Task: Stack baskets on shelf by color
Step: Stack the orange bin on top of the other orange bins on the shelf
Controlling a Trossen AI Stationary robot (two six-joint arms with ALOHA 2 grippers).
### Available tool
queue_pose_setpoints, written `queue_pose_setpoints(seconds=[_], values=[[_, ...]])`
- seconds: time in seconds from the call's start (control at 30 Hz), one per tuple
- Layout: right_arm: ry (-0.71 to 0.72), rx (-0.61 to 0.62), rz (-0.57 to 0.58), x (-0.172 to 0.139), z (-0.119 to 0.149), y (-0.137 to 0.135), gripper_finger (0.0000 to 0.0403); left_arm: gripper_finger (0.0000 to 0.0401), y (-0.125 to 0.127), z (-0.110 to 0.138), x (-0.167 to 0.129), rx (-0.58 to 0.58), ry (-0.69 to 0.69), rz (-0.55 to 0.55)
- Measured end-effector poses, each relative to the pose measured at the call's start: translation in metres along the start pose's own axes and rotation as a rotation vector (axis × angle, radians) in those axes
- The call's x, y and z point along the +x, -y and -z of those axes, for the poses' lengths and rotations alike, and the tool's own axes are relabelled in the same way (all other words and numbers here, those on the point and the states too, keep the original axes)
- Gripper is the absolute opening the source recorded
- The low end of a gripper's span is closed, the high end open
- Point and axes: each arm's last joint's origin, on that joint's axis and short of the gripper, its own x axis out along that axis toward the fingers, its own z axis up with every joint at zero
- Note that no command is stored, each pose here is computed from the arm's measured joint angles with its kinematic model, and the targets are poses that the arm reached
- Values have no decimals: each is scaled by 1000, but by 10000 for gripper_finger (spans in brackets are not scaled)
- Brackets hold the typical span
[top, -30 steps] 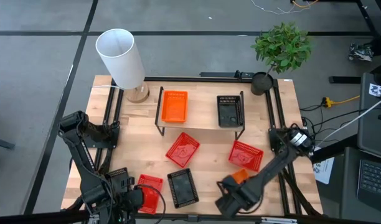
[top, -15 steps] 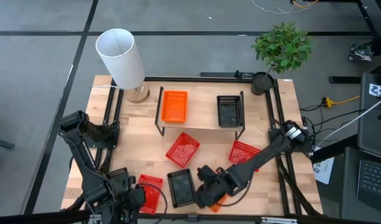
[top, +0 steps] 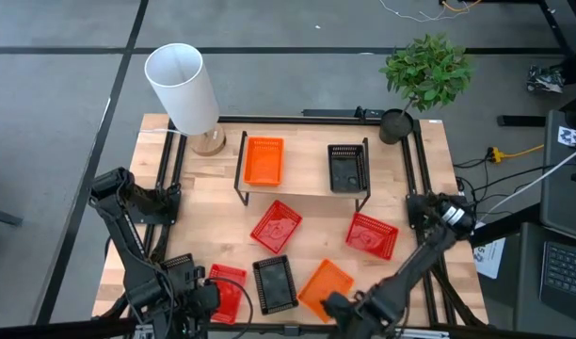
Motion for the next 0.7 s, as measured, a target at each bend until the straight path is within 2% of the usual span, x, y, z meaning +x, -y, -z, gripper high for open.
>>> queue_pose_setpoints(seconds=[0.13, 0.33, 0.7], values=[[-19, 105, 189, 21, 8, 17, 158, 69, -1, -3, 1, -8, 5, -6], [156, 264, 473, 22, -10, 45, 158, 69, -4, -10, 4, -25, 12, -16], [477, 258, 518, 13, -66, 54, 158, 69, -7, -17, 7, -43, 17, -27]])
